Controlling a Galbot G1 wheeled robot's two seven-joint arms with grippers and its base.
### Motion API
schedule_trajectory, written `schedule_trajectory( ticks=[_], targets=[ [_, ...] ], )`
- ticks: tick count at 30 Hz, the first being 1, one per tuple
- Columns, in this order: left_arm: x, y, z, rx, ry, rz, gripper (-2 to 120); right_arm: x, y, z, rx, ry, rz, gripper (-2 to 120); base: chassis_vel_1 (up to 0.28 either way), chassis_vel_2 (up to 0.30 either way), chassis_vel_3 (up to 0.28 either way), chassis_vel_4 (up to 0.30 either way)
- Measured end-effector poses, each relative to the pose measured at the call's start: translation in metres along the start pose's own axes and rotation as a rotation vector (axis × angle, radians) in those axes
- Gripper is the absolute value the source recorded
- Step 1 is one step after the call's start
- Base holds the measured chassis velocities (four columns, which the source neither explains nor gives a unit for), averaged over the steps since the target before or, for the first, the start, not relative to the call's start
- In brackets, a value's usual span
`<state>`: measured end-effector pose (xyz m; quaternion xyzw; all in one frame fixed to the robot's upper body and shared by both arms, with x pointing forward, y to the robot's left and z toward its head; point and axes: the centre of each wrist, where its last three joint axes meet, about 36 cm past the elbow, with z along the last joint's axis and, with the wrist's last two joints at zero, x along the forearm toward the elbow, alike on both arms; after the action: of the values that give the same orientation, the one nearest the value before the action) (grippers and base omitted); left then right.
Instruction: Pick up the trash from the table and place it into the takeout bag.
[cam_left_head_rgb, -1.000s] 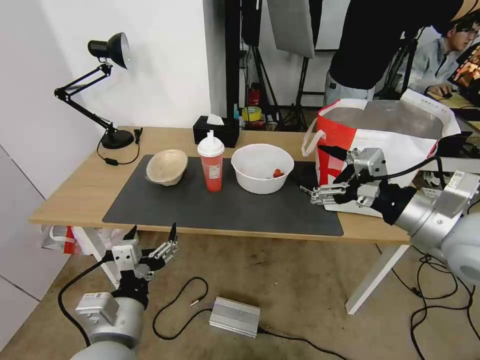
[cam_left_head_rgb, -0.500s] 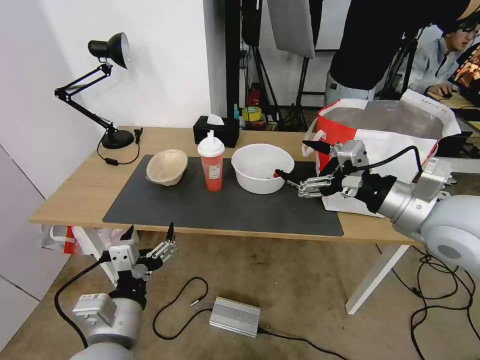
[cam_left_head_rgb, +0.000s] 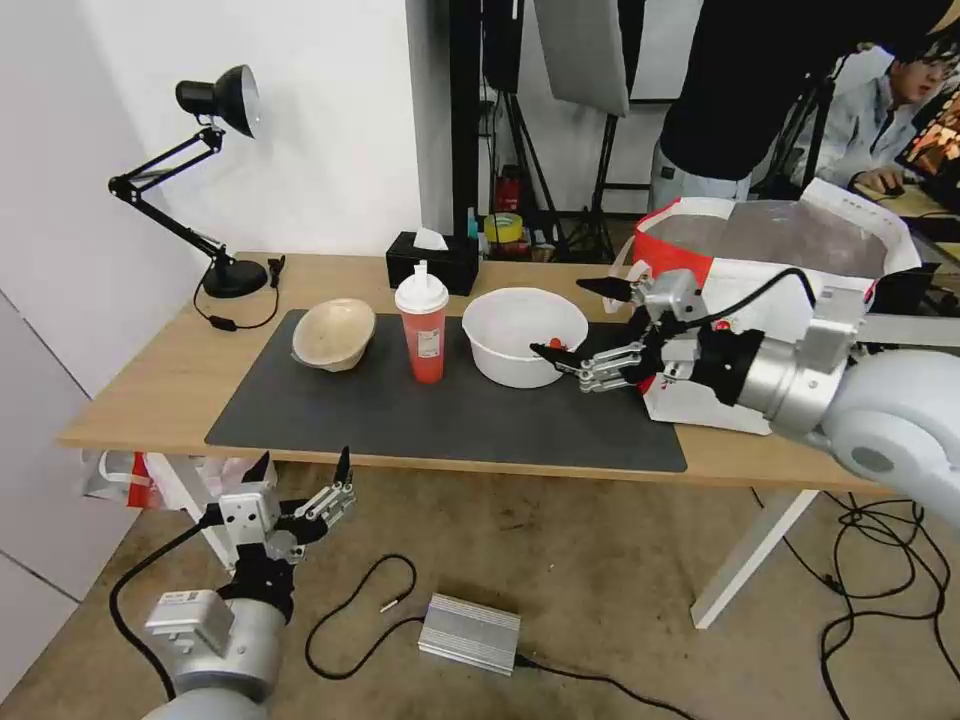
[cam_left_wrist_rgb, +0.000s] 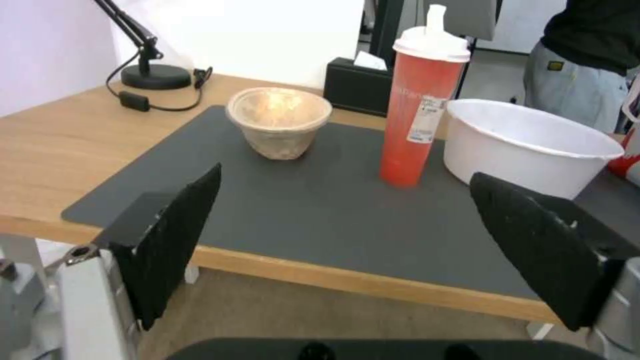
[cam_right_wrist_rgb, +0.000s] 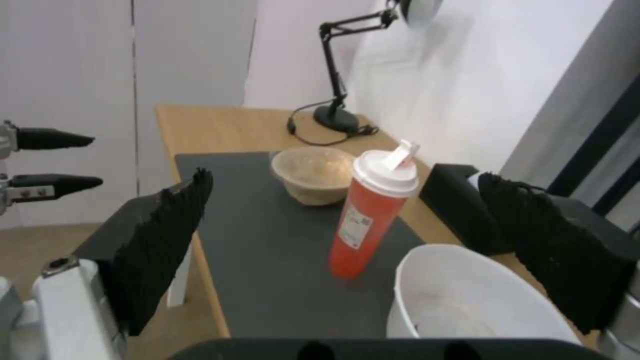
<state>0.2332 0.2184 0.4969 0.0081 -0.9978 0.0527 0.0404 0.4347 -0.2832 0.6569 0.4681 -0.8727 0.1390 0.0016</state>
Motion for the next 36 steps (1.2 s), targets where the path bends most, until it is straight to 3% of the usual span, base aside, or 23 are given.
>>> schedule_trajectory(
  ticks=[16,18,23,36],
  targets=[
    [0.000,0.001,0.002,-0.006,0.000,-0.012,100,-0.036,-0.021,-0.007,-0.036,0.093,-0.023,100,0.000,0.000,0.000,0.000],
    [-0.001,0.001,0.004,-0.010,-0.001,-0.018,100,-0.050,-0.026,-0.013,-0.113,0.123,-0.025,100,0.000,0.000,0.000,0.000],
    [-0.002,0.001,0.005,-0.014,0.000,-0.025,100,-0.067,-0.036,-0.018,-0.161,0.170,-0.043,100,0.000,0.000,0.000,0.000],
    [-0.003,0.001,0.005,-0.015,-0.002,-0.030,100,-0.092,-0.048,-0.026,-0.166,0.262,-0.042,100,0.000,0.000,0.000,0.000]
  ],
)
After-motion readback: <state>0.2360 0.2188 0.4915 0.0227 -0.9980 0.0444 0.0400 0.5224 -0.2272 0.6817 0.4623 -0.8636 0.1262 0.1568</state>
